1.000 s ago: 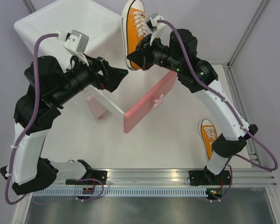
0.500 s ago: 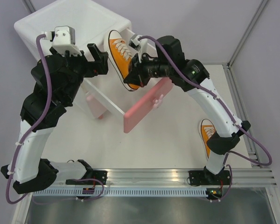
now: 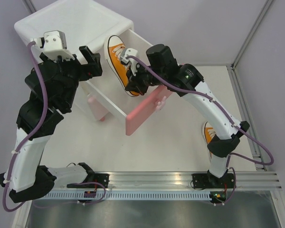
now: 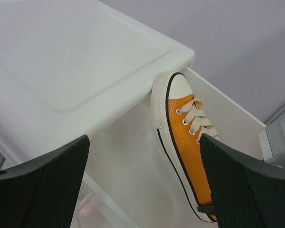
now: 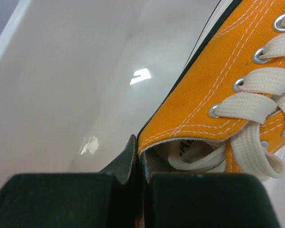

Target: Place and organize the shoes in the shoe cabinet

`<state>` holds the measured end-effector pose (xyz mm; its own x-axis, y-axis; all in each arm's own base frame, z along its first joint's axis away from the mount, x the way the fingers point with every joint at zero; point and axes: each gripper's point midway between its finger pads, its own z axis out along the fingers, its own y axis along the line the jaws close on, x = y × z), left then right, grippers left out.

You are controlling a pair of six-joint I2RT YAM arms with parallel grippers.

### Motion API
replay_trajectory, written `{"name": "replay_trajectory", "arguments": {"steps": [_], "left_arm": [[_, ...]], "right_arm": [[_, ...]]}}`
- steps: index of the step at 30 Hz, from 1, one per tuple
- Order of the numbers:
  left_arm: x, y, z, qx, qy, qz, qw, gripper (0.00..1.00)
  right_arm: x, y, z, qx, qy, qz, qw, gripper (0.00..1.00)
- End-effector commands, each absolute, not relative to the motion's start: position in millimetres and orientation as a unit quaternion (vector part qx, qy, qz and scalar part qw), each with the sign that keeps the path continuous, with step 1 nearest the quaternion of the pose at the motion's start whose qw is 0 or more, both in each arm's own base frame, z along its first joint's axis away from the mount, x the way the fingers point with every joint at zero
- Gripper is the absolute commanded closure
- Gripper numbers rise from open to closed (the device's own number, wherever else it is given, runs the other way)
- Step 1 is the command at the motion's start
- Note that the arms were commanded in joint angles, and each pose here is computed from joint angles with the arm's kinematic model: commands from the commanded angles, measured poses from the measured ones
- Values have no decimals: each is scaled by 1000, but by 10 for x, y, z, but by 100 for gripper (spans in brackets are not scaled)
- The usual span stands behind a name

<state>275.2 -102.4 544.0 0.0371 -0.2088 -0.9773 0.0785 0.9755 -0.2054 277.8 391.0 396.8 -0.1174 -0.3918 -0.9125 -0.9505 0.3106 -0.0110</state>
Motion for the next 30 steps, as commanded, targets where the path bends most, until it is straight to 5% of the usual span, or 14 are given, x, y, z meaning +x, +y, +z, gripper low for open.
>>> {"name": "replay_trajectory", "arguments": {"steps": [1,30], "left_arm": [[2717,-874,5489,-61,676,-77,731,1],[2734,-944,5356,-47,687,-81,721,1]], "right_arm": [[2541,3880,4277,-526,624,307,491,99],[2821,4090,3928,-516,658,243,492,99]]}}
